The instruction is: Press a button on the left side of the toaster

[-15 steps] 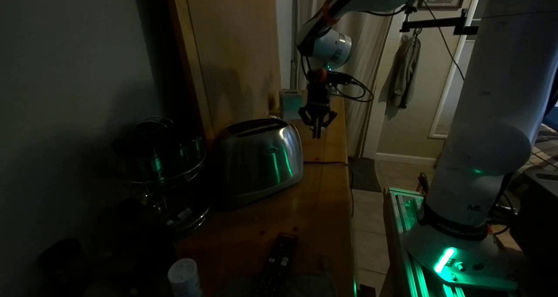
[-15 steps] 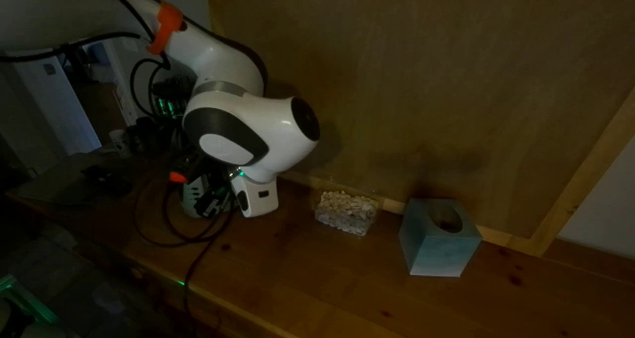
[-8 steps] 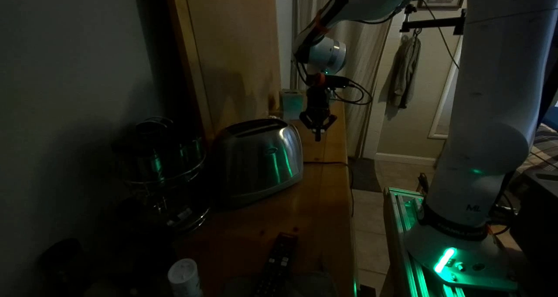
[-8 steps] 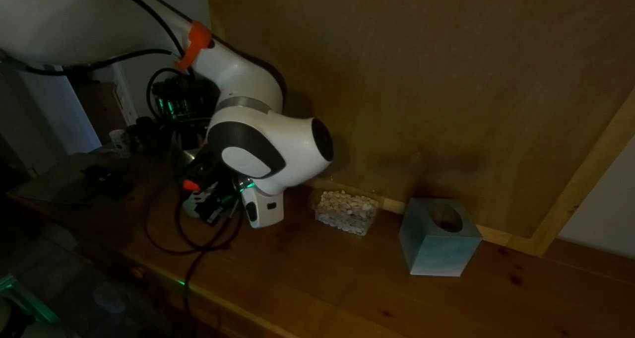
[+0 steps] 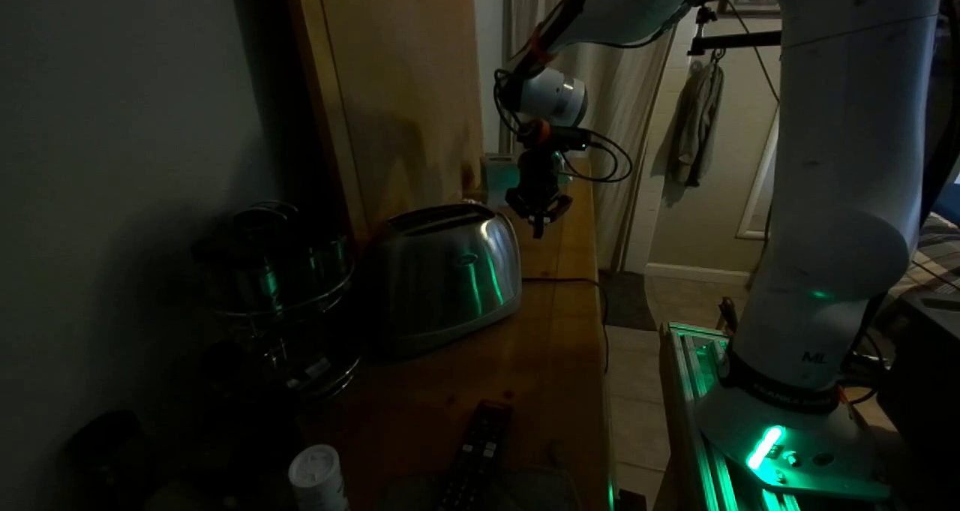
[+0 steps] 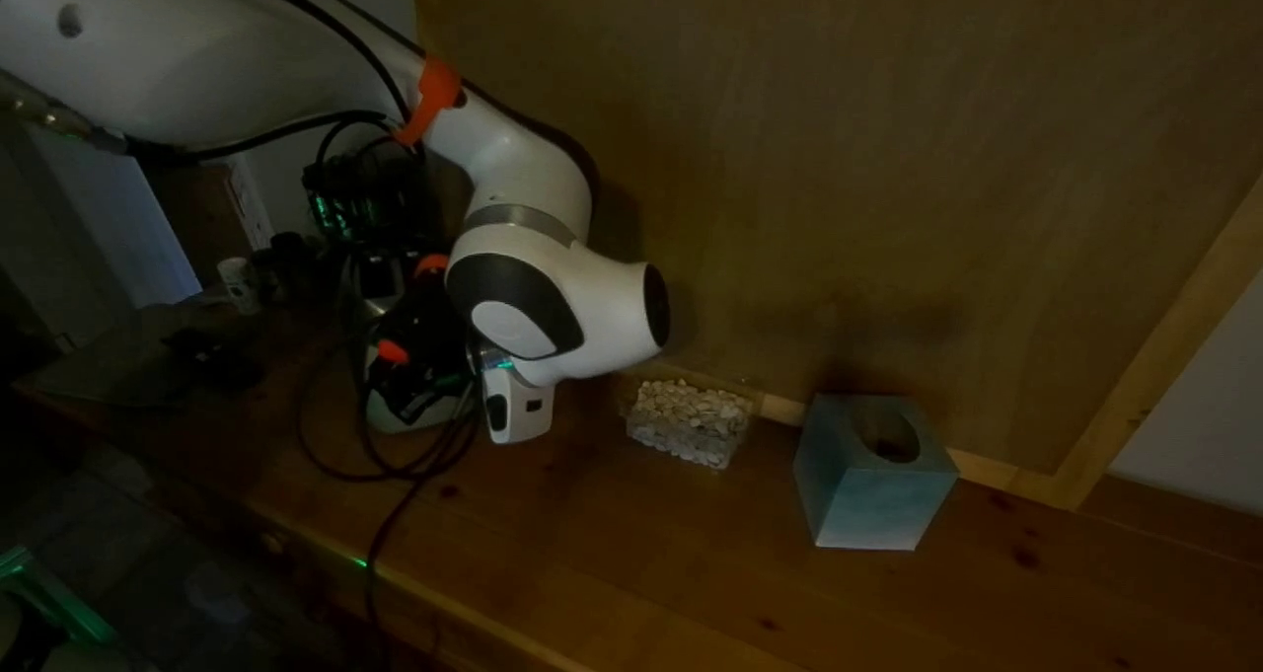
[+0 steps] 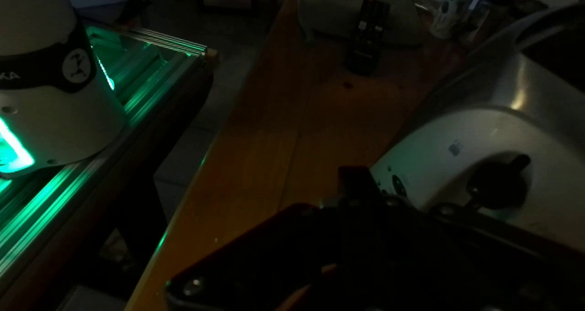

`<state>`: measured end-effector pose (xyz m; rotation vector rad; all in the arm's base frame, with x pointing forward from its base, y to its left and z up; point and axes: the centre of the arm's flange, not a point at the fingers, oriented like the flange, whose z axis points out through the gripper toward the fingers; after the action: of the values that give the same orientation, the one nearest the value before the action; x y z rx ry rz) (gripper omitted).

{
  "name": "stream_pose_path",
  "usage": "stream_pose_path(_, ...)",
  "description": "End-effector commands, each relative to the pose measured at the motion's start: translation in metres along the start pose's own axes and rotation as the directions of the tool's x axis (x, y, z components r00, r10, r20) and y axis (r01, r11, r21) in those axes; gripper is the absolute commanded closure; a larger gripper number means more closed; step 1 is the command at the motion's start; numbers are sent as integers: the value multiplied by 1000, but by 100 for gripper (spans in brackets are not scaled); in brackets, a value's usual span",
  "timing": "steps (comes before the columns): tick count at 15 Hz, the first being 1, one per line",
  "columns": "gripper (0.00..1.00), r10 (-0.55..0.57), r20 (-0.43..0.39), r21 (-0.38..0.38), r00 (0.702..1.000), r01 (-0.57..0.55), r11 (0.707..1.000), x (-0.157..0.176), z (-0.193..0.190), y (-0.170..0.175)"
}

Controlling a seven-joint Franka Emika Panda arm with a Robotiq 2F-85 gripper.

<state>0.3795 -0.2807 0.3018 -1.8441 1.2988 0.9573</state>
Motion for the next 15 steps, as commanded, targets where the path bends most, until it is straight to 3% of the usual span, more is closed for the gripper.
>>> stream_pose_path(1, 99, 0, 1, -3, 1000, 0, 1000, 1, 1, -1)
stream_pose_path(6, 100, 7, -7, -23, 1000, -7, 1000, 3, 6, -8)
stream_pose_path(11, 100, 5, 2, -96, 1000, -5, 995, 4, 20, -20)
stream_pose_path(12, 99, -4, 8, -55, 1000, 5, 998, 2, 14, -15)
stream_pose_path(15, 99, -5, 14, -78, 1000, 6, 997, 3, 21, -19)
